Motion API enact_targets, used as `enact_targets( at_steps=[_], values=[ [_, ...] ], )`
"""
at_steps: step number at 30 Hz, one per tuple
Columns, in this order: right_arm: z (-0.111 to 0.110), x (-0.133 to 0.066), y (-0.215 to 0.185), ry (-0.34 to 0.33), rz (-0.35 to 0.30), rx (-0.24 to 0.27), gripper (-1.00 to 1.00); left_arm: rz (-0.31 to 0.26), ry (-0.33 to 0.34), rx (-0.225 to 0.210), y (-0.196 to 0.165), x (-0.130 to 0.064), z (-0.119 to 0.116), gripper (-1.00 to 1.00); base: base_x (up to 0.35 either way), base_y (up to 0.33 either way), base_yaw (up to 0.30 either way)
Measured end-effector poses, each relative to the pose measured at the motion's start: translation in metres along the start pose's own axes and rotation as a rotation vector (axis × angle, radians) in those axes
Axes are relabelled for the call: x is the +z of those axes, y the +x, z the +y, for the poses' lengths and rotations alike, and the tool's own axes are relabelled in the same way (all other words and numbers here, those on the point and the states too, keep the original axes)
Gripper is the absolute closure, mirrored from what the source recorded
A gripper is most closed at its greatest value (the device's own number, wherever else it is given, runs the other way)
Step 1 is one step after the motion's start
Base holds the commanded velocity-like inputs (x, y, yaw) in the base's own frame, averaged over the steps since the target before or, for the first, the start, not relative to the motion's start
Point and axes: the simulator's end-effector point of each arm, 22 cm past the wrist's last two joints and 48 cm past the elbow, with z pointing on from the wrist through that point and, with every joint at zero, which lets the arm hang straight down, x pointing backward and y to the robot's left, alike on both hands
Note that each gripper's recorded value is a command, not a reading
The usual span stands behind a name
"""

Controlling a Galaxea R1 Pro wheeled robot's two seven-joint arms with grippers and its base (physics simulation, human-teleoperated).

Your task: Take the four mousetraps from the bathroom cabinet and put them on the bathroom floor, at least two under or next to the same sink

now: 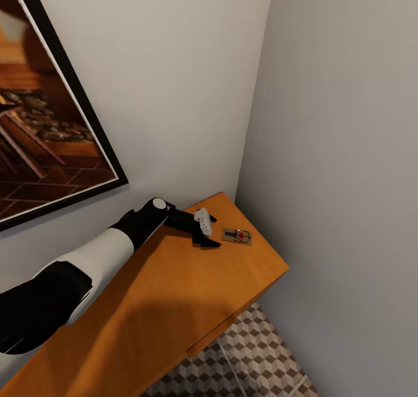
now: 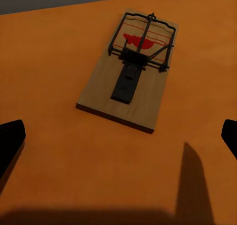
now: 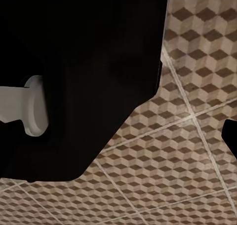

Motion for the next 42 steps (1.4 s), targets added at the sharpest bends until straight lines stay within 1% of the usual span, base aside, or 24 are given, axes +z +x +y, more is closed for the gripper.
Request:
enact_targets(
  at_steps=[21,42],
  values=[
    [-0.0004,0.0000,0.0004,0.000,0.001,0.001,-1.00,-0.001,0.002,0.005,-0.0014,0.0009,-0.0004,-1.00,0.000,0.000,0.000],
    [0.0004,-0.0003,0.0061,-0.001,0.016,0.001,-1.00,-0.003,0.012,-0.006,0.0044,0.0070,-0.0014,-1.00,0.000,0.000,0.000]
  ],
)
